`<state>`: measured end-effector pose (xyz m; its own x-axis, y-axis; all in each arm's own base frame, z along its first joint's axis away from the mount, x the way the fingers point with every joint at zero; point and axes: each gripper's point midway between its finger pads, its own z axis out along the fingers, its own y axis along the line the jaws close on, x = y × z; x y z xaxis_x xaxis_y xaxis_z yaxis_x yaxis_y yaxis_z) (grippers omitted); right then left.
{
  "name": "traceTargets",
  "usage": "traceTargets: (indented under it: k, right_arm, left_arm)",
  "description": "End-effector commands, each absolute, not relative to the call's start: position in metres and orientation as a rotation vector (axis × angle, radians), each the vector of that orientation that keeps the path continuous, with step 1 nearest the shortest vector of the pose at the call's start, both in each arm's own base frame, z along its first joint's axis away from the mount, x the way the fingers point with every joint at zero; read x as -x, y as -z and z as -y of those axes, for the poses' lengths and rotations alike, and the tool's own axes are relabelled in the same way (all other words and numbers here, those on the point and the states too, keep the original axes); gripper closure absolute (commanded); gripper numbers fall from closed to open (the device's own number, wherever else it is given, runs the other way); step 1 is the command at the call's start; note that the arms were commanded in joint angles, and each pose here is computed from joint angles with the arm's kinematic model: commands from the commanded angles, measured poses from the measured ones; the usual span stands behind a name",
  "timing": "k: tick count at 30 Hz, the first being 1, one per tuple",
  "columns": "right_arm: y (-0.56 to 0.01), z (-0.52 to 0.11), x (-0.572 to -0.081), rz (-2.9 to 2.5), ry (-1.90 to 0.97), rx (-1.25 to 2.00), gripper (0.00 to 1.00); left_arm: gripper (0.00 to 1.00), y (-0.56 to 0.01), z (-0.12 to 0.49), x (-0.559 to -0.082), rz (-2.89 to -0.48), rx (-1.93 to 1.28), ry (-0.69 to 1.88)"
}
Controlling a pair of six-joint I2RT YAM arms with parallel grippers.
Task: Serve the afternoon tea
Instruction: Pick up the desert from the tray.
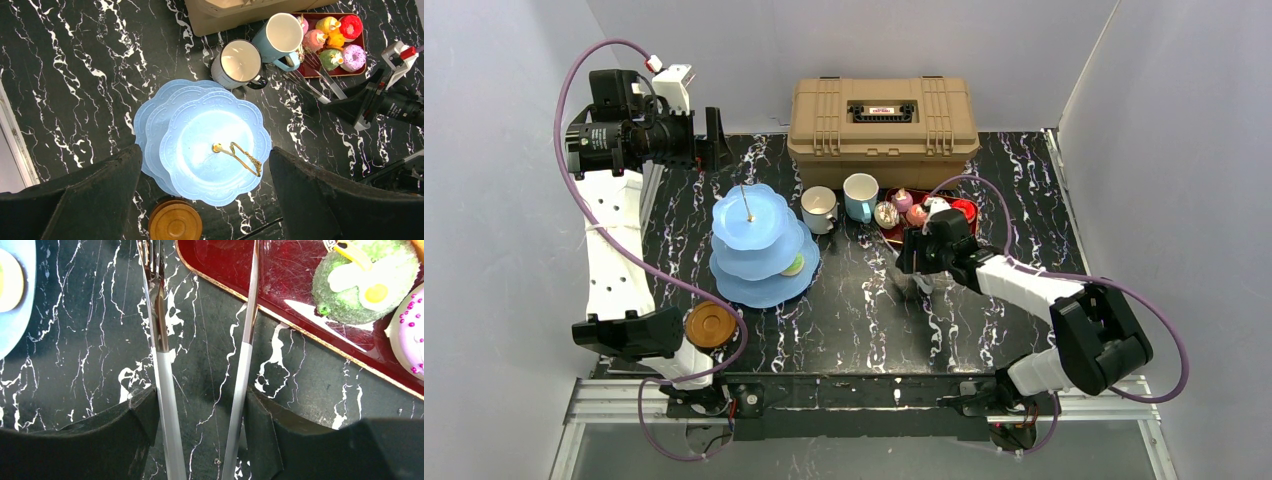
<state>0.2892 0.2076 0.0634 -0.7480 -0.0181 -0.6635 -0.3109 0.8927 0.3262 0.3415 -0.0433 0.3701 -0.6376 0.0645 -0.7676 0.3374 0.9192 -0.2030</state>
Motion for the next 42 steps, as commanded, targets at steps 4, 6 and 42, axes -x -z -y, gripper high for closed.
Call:
traceTargets:
  k: [4,6,42]
  right_arm:
    - [-0.092,-0.208,-0.311,-2.258,-0.644,0.134,0.34]
    - [-0.095,-0.208,-0.314,-2.251,-0.674,0.115,0.34]
    - [-0.124,-0.208,-0.318,-2.182,-0.739,0.110,0.65]
  left_arm:
    - [0.04,-0.381,0.048,-0.331,-2.215,-0.289,0.453]
    - [0.04,-0.380,0.048,-0.331,-2.217,-0.289,0.452]
    - [0.06,-0.379,0.051,-0.325,-2.214,-0.299,0.472]
